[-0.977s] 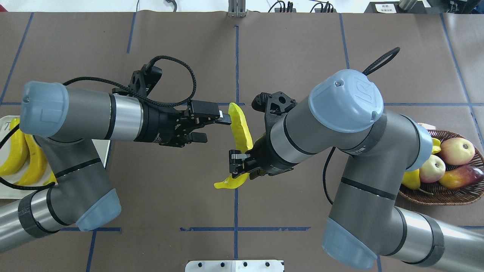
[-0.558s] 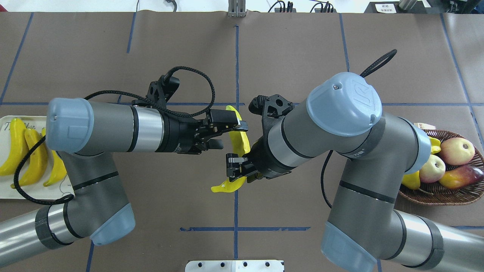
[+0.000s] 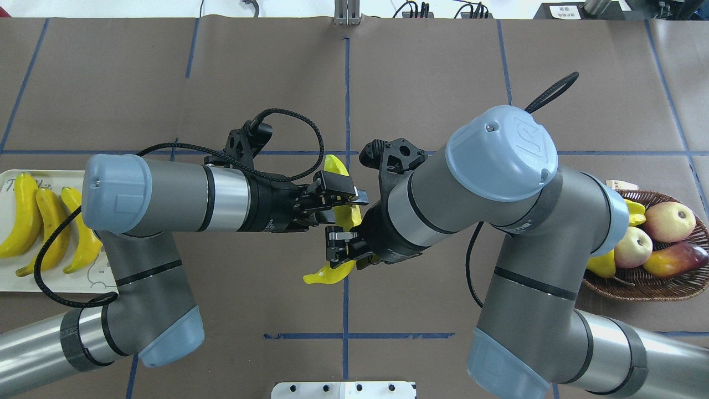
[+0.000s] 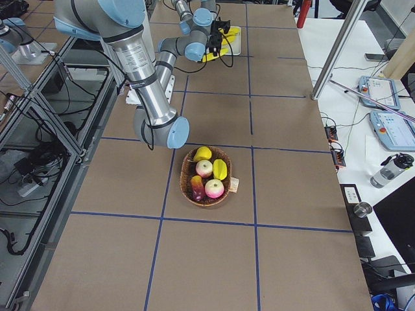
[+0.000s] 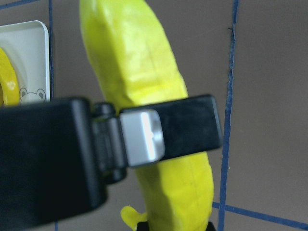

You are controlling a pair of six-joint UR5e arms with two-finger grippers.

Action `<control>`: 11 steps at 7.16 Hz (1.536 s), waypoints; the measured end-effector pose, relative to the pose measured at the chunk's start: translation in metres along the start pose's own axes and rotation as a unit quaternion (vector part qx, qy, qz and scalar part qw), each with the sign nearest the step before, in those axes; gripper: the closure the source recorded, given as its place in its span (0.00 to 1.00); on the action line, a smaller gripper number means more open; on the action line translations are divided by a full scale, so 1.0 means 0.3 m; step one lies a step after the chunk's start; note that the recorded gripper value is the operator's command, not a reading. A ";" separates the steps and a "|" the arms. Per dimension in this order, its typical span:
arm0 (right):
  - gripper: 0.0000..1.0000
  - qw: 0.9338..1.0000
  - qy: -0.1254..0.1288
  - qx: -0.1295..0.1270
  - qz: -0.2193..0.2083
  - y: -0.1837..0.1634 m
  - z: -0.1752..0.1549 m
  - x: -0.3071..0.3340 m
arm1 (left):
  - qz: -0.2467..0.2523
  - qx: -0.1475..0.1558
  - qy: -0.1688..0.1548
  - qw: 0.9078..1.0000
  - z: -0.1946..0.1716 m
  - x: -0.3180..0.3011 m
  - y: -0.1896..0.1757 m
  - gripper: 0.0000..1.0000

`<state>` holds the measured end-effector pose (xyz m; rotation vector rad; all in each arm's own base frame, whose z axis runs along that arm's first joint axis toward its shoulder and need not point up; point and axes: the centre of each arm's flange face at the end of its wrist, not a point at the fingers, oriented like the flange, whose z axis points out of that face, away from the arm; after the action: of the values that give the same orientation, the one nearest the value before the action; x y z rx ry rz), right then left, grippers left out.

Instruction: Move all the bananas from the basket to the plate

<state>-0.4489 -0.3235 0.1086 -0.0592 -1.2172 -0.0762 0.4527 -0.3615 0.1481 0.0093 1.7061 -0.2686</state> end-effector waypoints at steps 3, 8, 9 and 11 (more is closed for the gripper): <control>0.00 1.000 0.004 -0.007 0.007 0.014 0.022 0.004 | 0.006 -0.004 0.007 1.000 -0.021 0.013 0.010 1.00; 0.00 1.000 -0.021 0.010 0.009 0.032 -0.099 -0.005 | 0.000 0.012 -0.024 1.000 -0.025 -0.019 -0.055 1.00; 0.00 0.999 -0.026 0.023 0.010 0.017 -0.147 0.007 | 0.003 0.016 -0.067 0.998 -0.036 -0.035 -0.118 1.00; 0.00 0.997 -0.031 0.067 0.017 -0.033 -0.272 0.064 | 0.022 -0.001 -0.170 0.985 -0.169 -0.098 -0.331 1.00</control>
<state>-0.3668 -0.3409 0.0985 0.0347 -1.2805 0.0366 0.3921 -0.4445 0.2003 -0.0004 1.3652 -0.2211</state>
